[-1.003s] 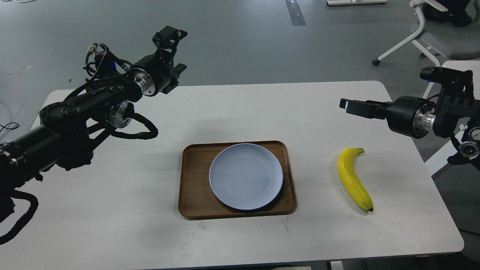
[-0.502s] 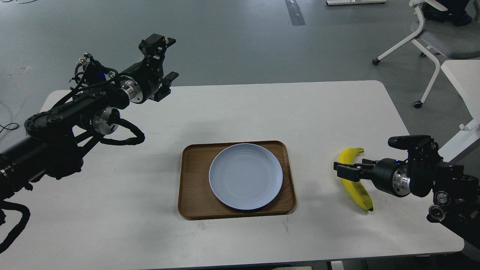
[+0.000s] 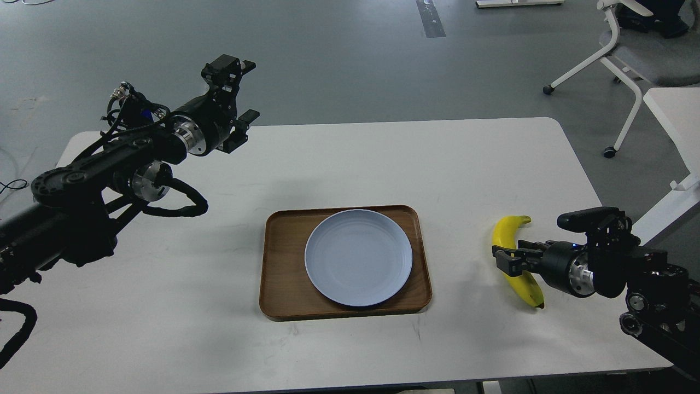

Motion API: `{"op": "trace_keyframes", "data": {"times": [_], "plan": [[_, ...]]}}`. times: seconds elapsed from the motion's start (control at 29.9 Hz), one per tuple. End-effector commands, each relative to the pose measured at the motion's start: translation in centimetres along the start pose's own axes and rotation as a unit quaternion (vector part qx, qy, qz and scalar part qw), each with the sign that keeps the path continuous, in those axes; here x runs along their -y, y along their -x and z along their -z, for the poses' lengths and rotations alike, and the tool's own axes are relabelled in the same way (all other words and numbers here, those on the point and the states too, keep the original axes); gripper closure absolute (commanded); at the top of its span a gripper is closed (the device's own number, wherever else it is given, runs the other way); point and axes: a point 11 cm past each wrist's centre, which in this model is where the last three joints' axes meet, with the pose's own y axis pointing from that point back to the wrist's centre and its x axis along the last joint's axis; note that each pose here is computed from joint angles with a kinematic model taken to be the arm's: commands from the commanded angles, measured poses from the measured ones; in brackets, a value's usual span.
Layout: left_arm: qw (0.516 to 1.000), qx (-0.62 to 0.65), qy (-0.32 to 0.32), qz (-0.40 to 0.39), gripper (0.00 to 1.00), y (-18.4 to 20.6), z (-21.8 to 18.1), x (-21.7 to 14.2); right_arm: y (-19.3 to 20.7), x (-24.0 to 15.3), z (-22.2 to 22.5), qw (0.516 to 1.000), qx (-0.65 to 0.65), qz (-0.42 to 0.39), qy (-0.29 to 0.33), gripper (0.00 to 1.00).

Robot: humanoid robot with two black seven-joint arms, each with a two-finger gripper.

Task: Place banana on plate with both arms
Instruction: 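Grasp the yellow banana with the right gripper, then lift the banana with the right gripper and move it over the plate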

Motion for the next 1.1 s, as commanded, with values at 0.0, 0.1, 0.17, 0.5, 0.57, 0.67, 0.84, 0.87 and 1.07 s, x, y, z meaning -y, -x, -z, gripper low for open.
{"op": "trace_keyframes", "data": {"times": [0.0, 0.1, 0.17, 0.5, 0.57, 0.67, 0.84, 0.87, 1.07], "plan": [[1.0, 0.015, -0.01, 0.0, 0.02, -0.1, 1.0, -0.3, 0.0, 0.4, 0.7, 1.0, 0.004, -0.002, -0.008, 0.98], [1.0, 0.018, -0.013, -0.005, 0.02, -0.3, 1.4, -0.4, 0.0, 0.4, 0.7, 1.0, 0.003, -0.002, -0.006, 1.0], [1.0, 0.019, -0.013, -0.008, 0.02, -0.3, 1.4, -0.4, 0.0, 0.4, 0.3, 1.0, 0.004, -0.001, 0.005, 1.0], [1.0, 0.023, -0.014, -0.009, 0.02, -0.5, 1.4, -0.5, -7.5, 0.8, 5.4, 0.991, 0.023, -0.12, -0.057, 1.0], [1.0, 0.022, -0.014, -0.008, 0.02, -0.4, 1.4, -0.5, -9.1, 1.0, 8.4, 0.985, 0.04, -0.133, -0.1, 1.0], [1.0, 0.023, -0.015, -0.009, 0.02, -0.4, 1.4, -0.5, -11.1, 1.4, 12.6, 0.978, 0.042, -0.134, -0.155, 1.0], [0.999, 0.027, -0.015, -0.017, 0.02, -1.1, 1.3, -0.8, -9.0, 2.6, 18.0, 0.975, -0.026, -0.073, -0.21, 1.0], [0.999, 0.028, -0.015, -0.018, 0.02, -1.3, 1.3, -0.8, -7.9, 2.8, 18.7, 0.974, -0.042, -0.056, -0.216, 1.0], [0.999, 0.029, -0.016, -0.023, 0.02, -1.8, 1.3, -1.0, -5.6, 3.5, 20.0, 0.972, -0.06, -0.015, -0.227, 1.0]]}}
